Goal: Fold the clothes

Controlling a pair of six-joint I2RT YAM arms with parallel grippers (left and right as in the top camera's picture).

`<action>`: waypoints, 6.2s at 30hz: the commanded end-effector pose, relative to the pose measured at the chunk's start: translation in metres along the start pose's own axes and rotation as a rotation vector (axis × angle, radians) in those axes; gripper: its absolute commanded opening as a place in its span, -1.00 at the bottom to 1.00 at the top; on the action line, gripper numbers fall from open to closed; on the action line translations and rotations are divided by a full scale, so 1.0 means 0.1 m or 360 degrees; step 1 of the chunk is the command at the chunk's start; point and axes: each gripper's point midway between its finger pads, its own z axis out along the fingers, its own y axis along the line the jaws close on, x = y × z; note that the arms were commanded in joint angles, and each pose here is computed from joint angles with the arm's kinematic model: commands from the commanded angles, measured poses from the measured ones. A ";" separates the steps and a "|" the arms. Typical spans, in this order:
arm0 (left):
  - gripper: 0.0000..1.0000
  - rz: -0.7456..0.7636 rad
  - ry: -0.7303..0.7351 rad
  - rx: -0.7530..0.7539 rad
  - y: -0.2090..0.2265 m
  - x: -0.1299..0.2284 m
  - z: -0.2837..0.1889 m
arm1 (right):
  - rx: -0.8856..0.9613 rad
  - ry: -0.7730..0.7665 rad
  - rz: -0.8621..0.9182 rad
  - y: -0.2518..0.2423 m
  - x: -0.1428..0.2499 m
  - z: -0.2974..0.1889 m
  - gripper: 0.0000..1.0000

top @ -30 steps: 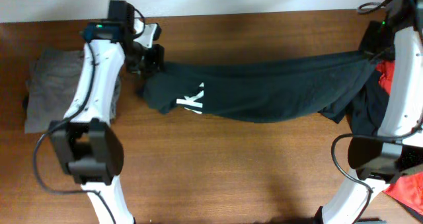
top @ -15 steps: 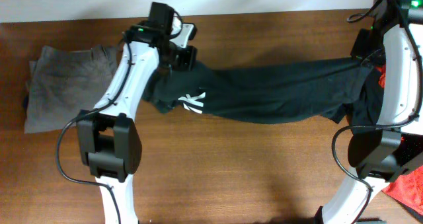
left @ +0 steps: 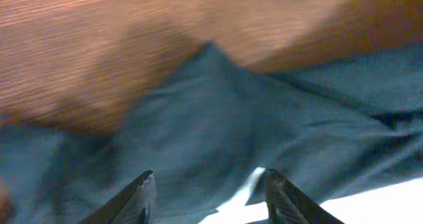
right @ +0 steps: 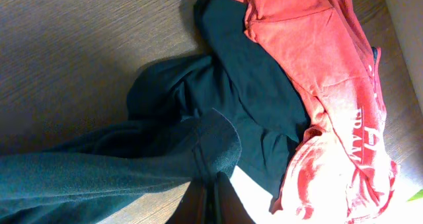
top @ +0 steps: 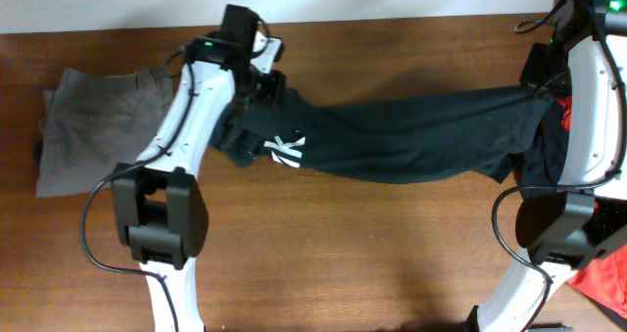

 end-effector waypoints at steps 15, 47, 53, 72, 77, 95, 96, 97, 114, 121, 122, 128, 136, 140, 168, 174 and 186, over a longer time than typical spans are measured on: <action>0.25 -0.0211 0.0121 -0.0115 0.80 0.21 0.32 | 0.0048 0.0006 0.0025 -0.08 -0.01 0.03 -0.92; -0.44 -0.0237 0.0276 0.0129 0.46 0.42 0.51 | 0.0050 0.0014 0.0022 -0.08 0.01 0.03 -0.92; -0.99 -0.0225 0.0305 0.0138 0.40 0.45 0.54 | 0.0050 0.0014 0.0022 -0.08 0.01 0.03 -0.92; 0.03 -0.0916 0.0386 0.0059 1.01 0.56 -0.02 | 0.0051 0.0015 0.0022 -0.08 0.01 0.03 -0.92; 0.06 -0.0998 0.0435 0.0087 1.14 0.67 0.01 | 0.0051 0.0013 0.0023 -0.08 0.01 0.03 -0.92; 0.06 -0.0962 0.0454 0.0222 0.88 0.67 0.36 | 0.0041 0.0030 0.0019 -0.07 0.03 0.03 -0.92; 0.06 -0.0962 0.0454 0.0222 0.88 0.67 0.37 | 0.0041 0.0030 0.0019 -0.07 0.03 0.03 -0.92; 0.06 -0.0967 0.0452 0.0221 0.89 0.67 0.37 | 0.0041 0.0030 0.0019 -0.07 0.03 0.03 -0.92; -0.06 -0.0978 0.0470 0.0294 0.72 0.64 0.60 | 0.0042 0.0030 0.0018 -0.07 0.03 0.03 -0.92; -0.11 -0.0974 0.0401 0.0295 0.80 0.53 0.55 | 0.0043 0.0028 0.0018 -0.07 0.03 0.03 -0.92; -0.10 -0.0974 0.0382 0.0294 0.82 0.49 0.53 | 0.0043 0.0029 0.0018 -0.07 0.03 0.03 -0.92; -0.10 -0.0954 0.0284 0.0338 0.83 0.28 0.40 | 0.0042 0.0029 0.0018 -0.07 0.03 0.03 -0.92; -0.11 -0.0955 0.0298 0.0388 0.76 0.28 0.39 | 0.0043 0.0030 0.0018 -0.07 0.03 0.03 -0.92; -0.10 -0.0977 0.0369 0.0303 0.81 0.41 0.38 | 0.0043 0.0030 0.0018 -0.07 0.03 0.03 -0.92; -0.23 -0.0884 0.0357 0.0185 0.74 0.38 0.47 | 0.0043 0.0030 0.0018 -0.07 0.03 0.03 -0.92; -0.25 -0.0872 0.0311 0.0187 0.77 0.32 0.48 | 0.0042 0.0029 0.0018 -0.07 0.03 0.03 -0.92; -1.00 -0.0843 0.0238 0.0194 0.78 0.20 0.49 | 0.0042 0.0029 0.0018 -0.07 0.03 0.03 -0.92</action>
